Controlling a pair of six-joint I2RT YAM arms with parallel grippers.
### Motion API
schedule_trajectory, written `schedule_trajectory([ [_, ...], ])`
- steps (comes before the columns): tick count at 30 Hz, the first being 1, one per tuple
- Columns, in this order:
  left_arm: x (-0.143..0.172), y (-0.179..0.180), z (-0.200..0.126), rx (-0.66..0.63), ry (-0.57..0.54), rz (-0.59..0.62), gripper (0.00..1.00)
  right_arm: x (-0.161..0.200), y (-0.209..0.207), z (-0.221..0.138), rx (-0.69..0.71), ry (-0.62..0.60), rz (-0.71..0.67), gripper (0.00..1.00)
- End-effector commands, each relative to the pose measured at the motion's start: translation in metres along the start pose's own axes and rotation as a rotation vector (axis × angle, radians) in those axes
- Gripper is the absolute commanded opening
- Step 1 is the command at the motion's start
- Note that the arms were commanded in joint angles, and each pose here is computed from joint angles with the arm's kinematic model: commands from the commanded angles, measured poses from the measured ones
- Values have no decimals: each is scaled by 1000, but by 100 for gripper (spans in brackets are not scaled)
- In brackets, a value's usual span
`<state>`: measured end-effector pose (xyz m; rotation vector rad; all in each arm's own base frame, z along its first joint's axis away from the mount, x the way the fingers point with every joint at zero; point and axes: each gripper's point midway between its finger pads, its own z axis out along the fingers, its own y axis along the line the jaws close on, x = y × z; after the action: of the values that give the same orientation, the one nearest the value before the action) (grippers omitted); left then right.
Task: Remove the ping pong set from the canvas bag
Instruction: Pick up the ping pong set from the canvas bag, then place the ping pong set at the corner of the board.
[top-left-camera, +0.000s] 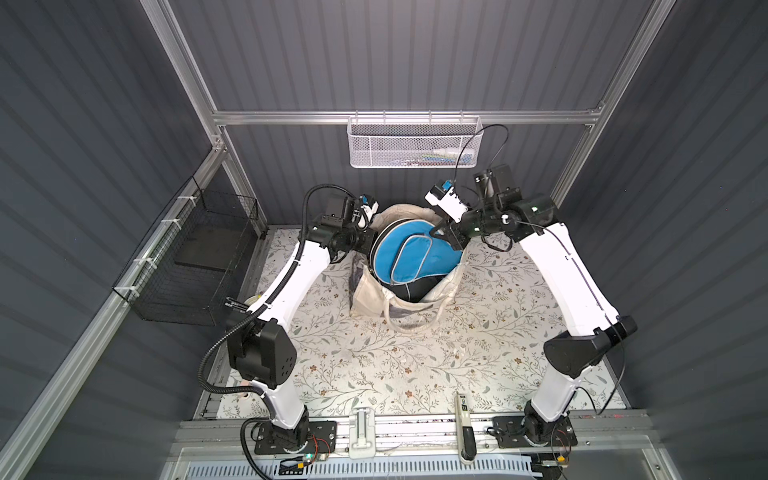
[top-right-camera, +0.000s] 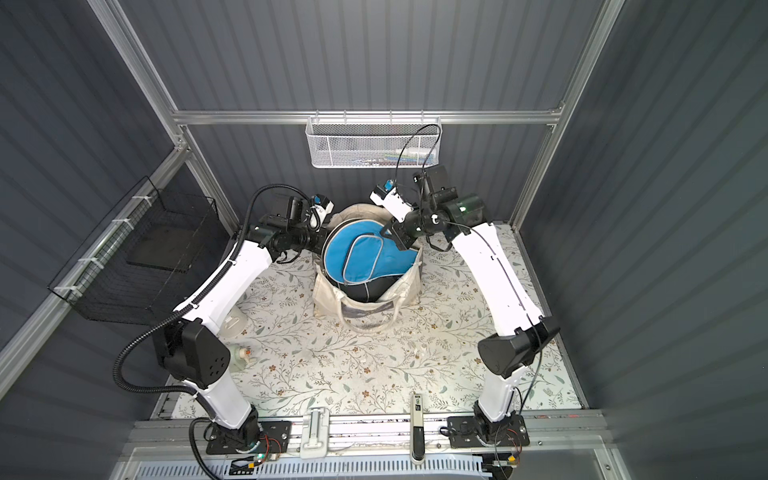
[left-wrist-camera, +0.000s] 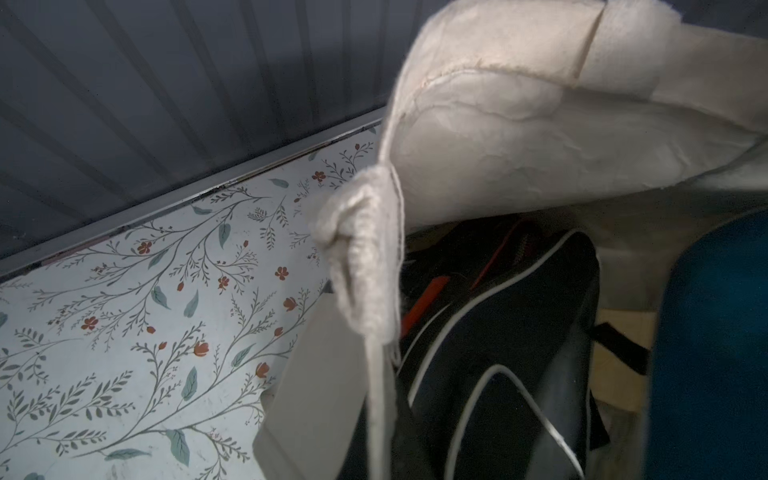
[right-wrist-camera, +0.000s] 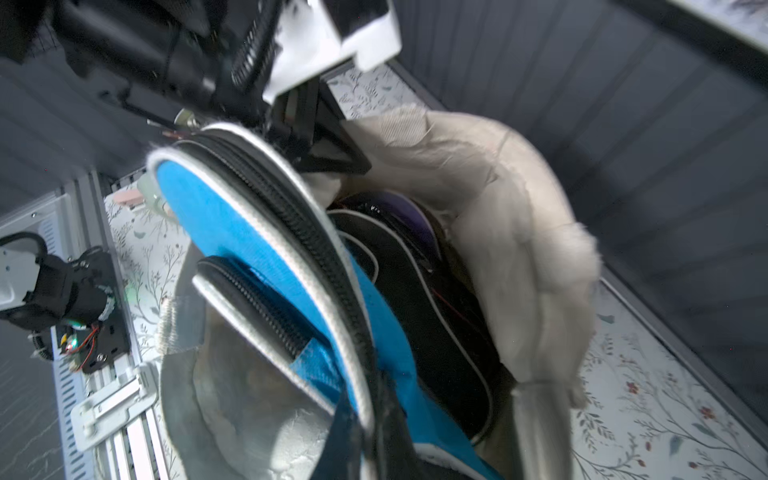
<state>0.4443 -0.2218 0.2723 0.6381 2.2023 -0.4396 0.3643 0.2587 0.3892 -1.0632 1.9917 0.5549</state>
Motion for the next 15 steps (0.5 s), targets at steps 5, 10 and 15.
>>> schedule_trajectory([
  [5,-34,-14,-28,42,-173,77,0,-69,-30,-88,292,-271,46,0],
  [10,-40,-16,-34,45,-205,96,0,-91,-48,-143,444,-409,102,0],
  [15,-42,-17,-37,49,-213,105,0,-89,-63,-187,535,-477,156,0],
])
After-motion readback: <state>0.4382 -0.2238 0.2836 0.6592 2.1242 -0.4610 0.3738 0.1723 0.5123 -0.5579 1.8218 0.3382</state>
